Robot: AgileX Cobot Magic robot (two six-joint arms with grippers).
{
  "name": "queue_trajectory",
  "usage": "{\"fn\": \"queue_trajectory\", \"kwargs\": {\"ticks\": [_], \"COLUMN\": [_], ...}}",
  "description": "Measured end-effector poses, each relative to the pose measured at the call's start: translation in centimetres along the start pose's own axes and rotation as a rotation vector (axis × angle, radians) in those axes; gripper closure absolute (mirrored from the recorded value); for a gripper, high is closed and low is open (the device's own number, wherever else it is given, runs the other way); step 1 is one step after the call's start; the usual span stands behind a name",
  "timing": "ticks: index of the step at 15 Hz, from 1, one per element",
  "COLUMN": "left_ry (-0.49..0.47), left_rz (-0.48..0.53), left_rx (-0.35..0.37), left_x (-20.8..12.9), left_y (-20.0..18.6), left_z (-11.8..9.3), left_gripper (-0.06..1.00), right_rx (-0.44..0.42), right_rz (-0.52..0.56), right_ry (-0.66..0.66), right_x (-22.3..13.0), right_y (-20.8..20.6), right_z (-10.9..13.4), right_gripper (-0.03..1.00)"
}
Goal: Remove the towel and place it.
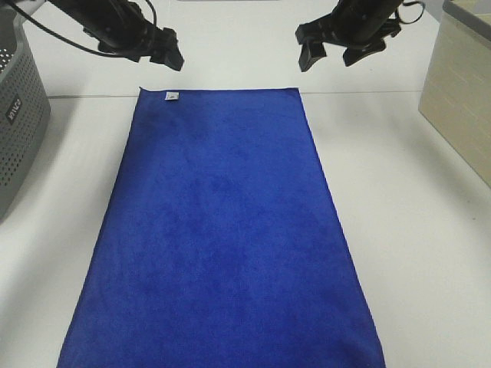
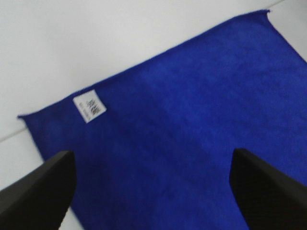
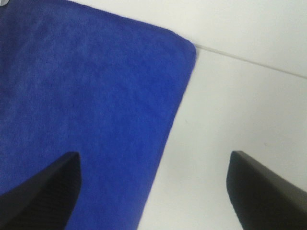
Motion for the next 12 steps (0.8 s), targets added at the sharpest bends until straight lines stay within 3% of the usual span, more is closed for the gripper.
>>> {"fn": "queue_trajectory", "kwargs": {"ticks": [3,7,9,12], "left_ry": [-0.041,-0.075,-0.146,-0.255], "left_rz": [0.173,0.199,0.200,0.157], "left_rx": [0.089,0.204,0.281,0.374], "left_x": [-0.3,1.3,1.2,0.2], "left_y": [-6.0,-13.6,-17.1,-21.7], "left_z": [0.7,1.2,3.1,8.0], "left_gripper": [0.09,0.09,0.09,0.09], "right_rx": [-0.084,-0.122,-0.131,-0.157], "right_rz": [0.031,0.015,-0.010,-0.060], "right_ry": [0.053,0.079,0.133,0.222], "right_x": [-0.2,-0.6,-0.5,-0.3], "right_y": [-7.4,-14.8,-17.1,-20.0], "right_z": [0.0,-0.2,-2.1,-5.6], "right_gripper": [0.15,0.15,0.15,0.16]}}
Point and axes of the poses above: a point on each arm's last joint axis where the gripper is mounted, y pointing out along that axis toward the gripper, z along the wrist's bending axis when the last joint is at zero, x = y × z, the point moved 7 cm from there along y, pointing out along that axis toward the gripper, and after that the axes turned 8 degrees about y, right-handed, at the moved point
